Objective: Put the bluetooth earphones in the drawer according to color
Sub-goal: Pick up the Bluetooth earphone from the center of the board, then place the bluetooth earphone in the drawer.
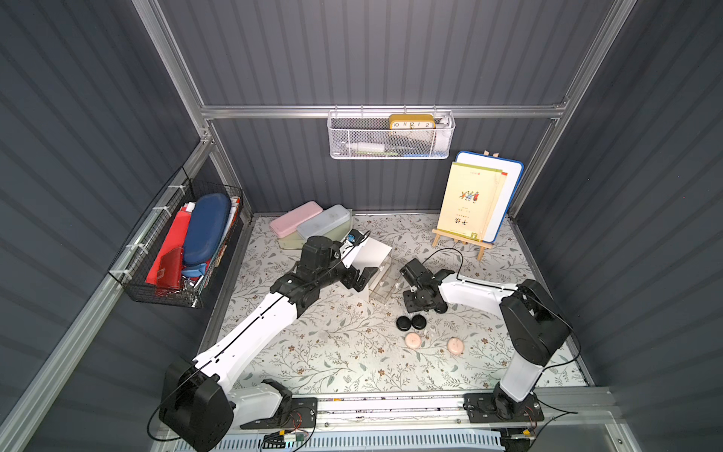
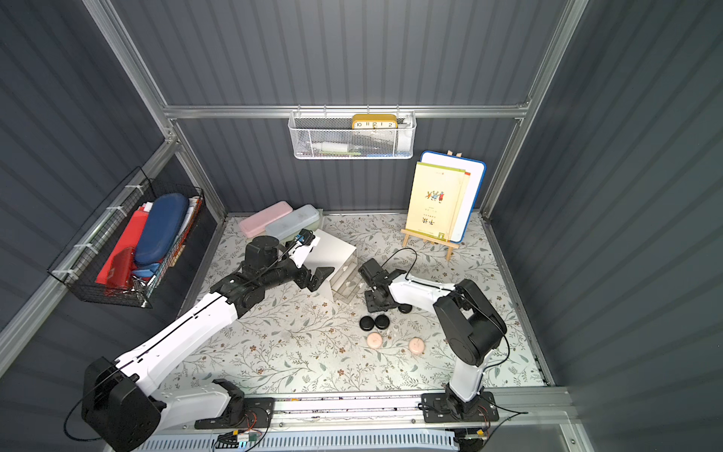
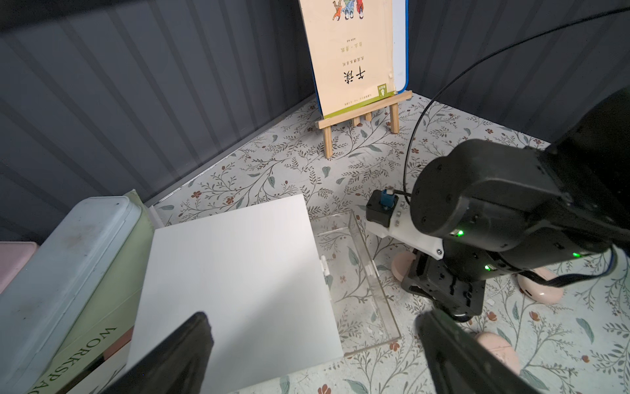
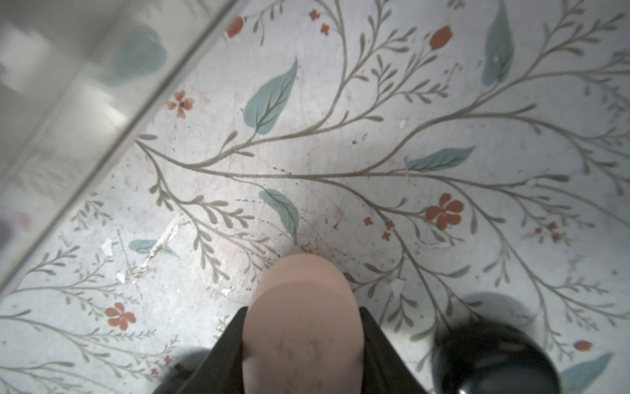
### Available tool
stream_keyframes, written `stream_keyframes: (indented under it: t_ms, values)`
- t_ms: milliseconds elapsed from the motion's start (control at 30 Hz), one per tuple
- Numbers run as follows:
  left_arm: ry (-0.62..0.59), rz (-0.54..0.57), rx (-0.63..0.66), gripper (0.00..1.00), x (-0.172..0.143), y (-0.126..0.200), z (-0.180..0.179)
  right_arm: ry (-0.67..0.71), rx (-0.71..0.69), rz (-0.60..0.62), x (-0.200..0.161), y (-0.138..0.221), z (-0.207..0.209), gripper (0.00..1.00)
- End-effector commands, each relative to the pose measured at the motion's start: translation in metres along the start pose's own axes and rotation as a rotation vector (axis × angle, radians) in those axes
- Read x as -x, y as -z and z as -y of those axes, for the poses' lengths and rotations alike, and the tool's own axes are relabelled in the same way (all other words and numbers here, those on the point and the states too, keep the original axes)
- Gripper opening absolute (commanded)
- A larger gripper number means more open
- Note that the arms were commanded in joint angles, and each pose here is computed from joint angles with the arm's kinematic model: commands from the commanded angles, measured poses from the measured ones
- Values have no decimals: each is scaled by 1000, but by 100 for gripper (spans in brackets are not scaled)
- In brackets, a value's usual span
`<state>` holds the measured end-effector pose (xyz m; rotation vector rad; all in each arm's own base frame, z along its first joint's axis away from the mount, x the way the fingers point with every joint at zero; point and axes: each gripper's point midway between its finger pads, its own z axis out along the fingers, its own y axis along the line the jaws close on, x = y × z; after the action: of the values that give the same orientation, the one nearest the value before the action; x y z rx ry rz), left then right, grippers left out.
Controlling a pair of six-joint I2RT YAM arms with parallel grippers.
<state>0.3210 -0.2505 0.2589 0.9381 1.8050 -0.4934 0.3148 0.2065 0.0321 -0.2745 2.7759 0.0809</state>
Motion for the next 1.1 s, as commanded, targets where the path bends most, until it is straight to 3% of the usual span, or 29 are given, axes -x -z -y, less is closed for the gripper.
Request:
stream_keyframes:
  t_ms: [0, 300, 633, 800, 1067]
  values:
    - [8, 35, 28, 99, 17, 11, -5, -14, -15, 43, 8, 16, 4, 0]
    - [10, 49, 67, 99, 19, 18, -22, -29, -1, 179, 39, 60, 4, 0]
    - [1, 70, 119, 99, 27, 25, -45, 18, 116, 339, 88, 119, -20, 0]
    - [11, 73, 135, 100, 25, 24, -58, 33, 183, 349, 103, 120, -38, 0]
    - [30, 75, 170, 99, 18, 25, -75, 12, 244, 302, 108, 92, -57, 0]
